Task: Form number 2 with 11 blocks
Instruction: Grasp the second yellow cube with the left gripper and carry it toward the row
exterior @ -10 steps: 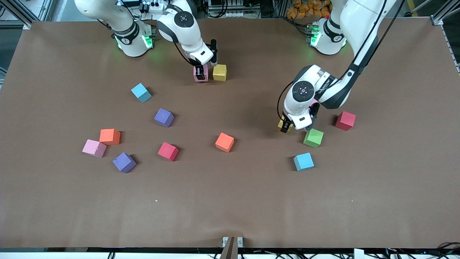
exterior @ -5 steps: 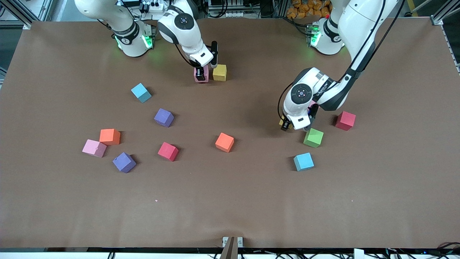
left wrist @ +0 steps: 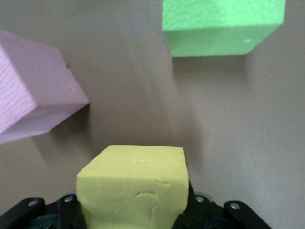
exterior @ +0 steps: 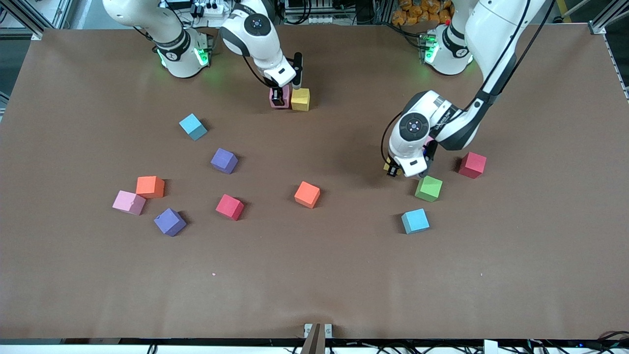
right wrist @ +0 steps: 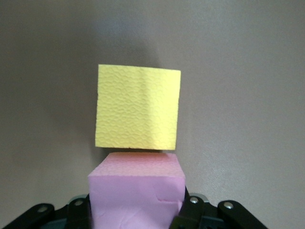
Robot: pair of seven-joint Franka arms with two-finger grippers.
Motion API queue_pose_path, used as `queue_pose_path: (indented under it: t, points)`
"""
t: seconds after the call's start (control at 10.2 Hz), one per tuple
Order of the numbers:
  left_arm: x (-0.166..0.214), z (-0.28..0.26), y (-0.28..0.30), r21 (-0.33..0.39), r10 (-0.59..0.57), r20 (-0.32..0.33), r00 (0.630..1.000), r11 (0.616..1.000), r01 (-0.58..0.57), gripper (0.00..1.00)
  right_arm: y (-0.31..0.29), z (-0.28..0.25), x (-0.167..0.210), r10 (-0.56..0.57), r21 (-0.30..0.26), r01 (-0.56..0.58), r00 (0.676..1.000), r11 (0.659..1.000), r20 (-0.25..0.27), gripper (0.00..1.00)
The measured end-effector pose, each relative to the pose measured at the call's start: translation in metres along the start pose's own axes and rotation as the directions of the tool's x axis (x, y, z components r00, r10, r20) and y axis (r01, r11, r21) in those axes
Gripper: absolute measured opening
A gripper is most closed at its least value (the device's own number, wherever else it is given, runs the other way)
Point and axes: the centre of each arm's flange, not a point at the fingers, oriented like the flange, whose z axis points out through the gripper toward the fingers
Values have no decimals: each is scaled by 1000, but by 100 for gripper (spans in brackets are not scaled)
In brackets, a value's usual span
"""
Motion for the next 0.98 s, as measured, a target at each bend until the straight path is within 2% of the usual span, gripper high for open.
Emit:
queue_pose_path:
  t: [0.49, 0.98]
  points:
    - [-51, -26, -31, 14, -112, 14, 994, 994, 112, 62, -7, -1, 10, -5, -2, 5, 1000, 1000, -8, 59]
    - [-55, -27, -35, 24, -161, 10, 987, 987, 161, 62, -6, 2, 14, -2, 20, 2, 1000, 1000, 25, 61]
